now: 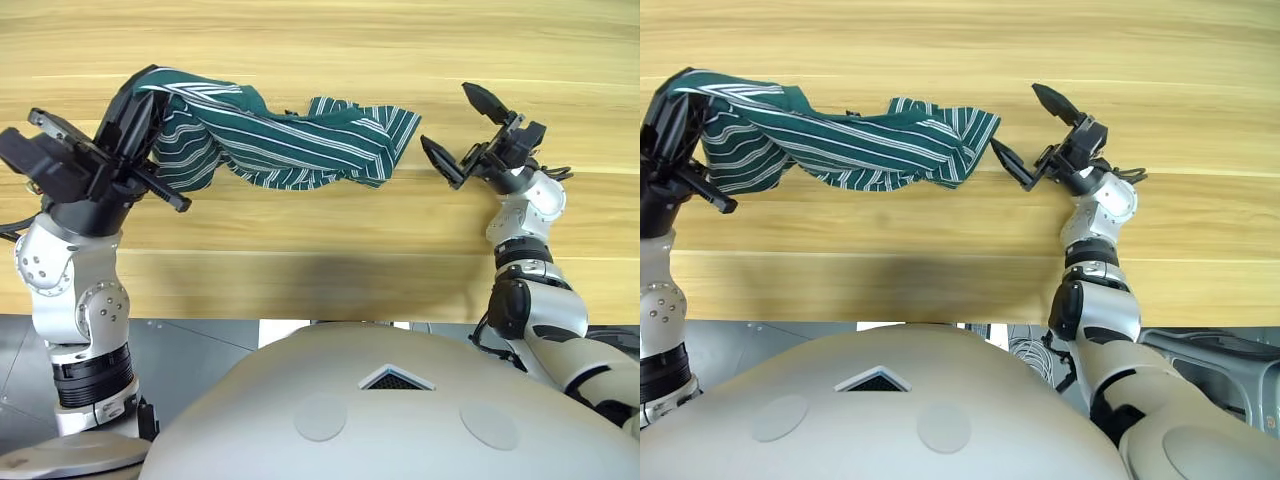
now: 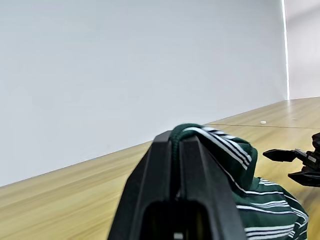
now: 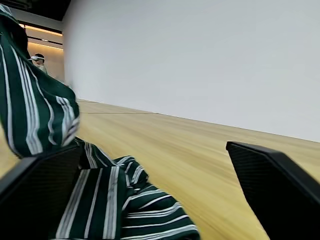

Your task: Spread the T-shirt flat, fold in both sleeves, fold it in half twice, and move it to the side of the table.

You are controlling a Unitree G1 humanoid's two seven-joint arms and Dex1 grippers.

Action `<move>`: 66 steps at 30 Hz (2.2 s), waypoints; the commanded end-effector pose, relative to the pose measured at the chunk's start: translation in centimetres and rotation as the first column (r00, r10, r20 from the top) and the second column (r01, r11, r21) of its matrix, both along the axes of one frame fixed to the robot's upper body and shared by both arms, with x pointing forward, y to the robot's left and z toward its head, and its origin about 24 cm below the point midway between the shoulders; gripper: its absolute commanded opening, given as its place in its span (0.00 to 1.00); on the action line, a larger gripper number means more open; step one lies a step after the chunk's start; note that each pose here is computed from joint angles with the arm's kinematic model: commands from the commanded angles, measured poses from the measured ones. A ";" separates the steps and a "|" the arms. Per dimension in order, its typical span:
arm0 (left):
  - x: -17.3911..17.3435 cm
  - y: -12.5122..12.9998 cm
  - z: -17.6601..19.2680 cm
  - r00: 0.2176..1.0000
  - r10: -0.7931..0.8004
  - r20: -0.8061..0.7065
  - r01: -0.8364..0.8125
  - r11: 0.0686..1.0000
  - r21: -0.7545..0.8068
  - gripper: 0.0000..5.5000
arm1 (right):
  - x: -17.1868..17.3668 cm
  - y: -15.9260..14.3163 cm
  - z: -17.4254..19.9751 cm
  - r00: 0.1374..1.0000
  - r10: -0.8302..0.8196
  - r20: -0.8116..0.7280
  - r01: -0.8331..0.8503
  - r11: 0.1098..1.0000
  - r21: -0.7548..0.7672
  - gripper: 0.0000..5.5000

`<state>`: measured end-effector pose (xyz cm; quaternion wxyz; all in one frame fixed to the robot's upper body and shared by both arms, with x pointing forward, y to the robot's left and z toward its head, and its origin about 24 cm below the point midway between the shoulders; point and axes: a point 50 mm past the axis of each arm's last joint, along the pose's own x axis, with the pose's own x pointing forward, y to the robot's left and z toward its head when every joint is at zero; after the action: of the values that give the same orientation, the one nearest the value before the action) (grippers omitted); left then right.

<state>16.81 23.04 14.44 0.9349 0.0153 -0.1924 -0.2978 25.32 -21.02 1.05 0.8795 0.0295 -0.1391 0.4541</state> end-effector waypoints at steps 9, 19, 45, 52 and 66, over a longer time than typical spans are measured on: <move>-0.8 0.4 0.0 0.999 0.015 -0.030 -0.015 1.000 0.015 0.00 | -2.9 3.1 -0.8 0.935 0.343 -0.092 -0.352 0.931 -0.096 0.98; -1.2 -0.1 0.4 1.000 -0.009 -0.026 0.010 1.000 0.014 0.00 | -1.9 4.3 -1.8 0.949 0.259 -0.178 -0.290 0.941 -0.174 0.98; -1.4 -0.4 0.6 0.999 -0.041 -0.031 0.041 0.999 0.003 0.00 | -1.9 6.7 -1.6 0.949 0.271 -0.160 -0.300 0.932 -0.204 0.19; -1.4 0.0 0.5 0.999 -0.028 -0.037 0.028 1.000 0.005 0.00 | -1.4 5.4 -0.5 0.967 0.229 -0.112 -0.248 0.947 -0.203 0.01; 8.1 1.4 4.9 0.991 0.118 0.062 -0.118 0.993 0.011 0.00 | 5.0 -0.2 18.0 0.960 0.016 0.279 0.069 0.955 -0.289 0.01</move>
<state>23.00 24.33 17.42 0.9443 0.0292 -0.1992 -0.2603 29.31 -20.75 16.23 0.8527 -0.1245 -0.1912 0.4699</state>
